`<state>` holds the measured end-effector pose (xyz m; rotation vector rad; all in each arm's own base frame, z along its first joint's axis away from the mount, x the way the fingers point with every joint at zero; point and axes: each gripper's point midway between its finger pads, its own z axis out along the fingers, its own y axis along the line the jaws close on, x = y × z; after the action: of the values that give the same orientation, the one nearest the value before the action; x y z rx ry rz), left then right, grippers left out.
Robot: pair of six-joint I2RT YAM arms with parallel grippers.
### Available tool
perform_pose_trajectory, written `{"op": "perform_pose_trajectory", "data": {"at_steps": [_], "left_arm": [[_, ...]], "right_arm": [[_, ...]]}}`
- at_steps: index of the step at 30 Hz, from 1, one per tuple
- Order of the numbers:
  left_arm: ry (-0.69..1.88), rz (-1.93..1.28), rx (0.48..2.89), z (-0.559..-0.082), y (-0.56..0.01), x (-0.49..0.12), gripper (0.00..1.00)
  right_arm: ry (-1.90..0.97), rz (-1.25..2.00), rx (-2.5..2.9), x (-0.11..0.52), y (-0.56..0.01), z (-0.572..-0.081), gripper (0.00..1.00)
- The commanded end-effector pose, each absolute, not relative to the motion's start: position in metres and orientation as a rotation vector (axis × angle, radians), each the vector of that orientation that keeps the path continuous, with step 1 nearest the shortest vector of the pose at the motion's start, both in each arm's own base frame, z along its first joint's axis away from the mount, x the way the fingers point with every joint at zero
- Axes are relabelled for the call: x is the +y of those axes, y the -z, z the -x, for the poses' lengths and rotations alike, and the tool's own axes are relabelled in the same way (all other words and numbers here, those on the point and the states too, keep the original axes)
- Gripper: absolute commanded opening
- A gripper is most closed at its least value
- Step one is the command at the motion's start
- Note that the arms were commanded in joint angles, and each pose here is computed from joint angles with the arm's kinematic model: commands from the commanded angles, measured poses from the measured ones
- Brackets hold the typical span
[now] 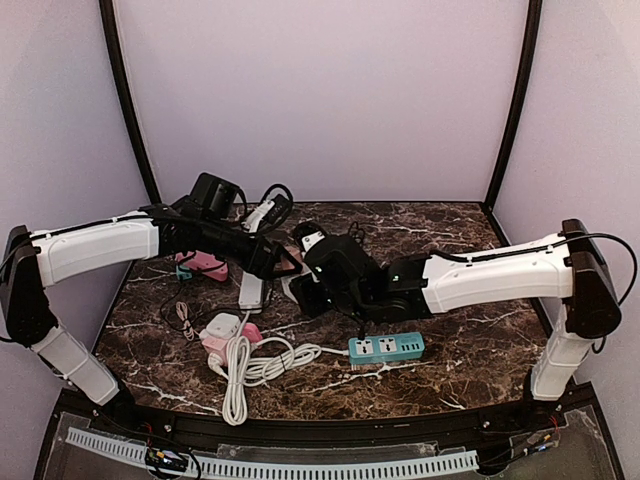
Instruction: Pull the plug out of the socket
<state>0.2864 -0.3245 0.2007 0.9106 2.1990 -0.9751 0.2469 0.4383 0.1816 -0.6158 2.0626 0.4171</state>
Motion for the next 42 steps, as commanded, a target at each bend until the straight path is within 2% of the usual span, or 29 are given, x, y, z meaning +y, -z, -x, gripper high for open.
{"op": "perform_pose_trajectory", "data": {"at_steps": [1, 3, 10, 15, 21, 23, 29, 42], "left_arm": [[1.003, -0.919, 2.175, -0.28, -0.207, -0.325, 0.85], [1.001, -0.91, 2.166, -0.281, -0.209, -0.325, 0.85], [0.999, -0.898, 2.153, -0.282, -0.212, -0.324, 0.66], [0.993, -0.896, 2.154, -0.282, -0.212, -0.323, 0.59], [0.995, -0.897, 2.155, -0.282, -0.212, -0.324, 0.42], [0.998, -0.901, 2.153, -0.281, -0.212, -0.324, 0.38], [1.005, -0.909, 2.146, -0.28, -0.214, -0.324, 0.3], [1.126, -0.907, 2.173, -0.277, -0.215, -0.328, 0.22]], "right_arm": [[-0.435, 0.59, 2.005, 0.452, -0.202, -0.249, 0.0], [-0.439, 0.594, 2.005, 0.454, -0.202, -0.248, 0.0], [-0.435, 0.606, 1.998, 0.458, -0.203, -0.247, 0.0], [-0.419, 0.607, 2.005, 0.456, -0.199, -0.247, 0.0], [-0.404, 0.602, 2.011, 0.455, -0.197, -0.248, 0.0], [-0.402, 0.597, 2.012, 0.454, -0.197, -0.249, 0.0], [-0.392, 0.586, 2.024, 0.451, -0.192, -0.249, 0.0], [-0.458, 0.619, 1.982, 0.443, -0.193, -0.244, 0.0]]}}
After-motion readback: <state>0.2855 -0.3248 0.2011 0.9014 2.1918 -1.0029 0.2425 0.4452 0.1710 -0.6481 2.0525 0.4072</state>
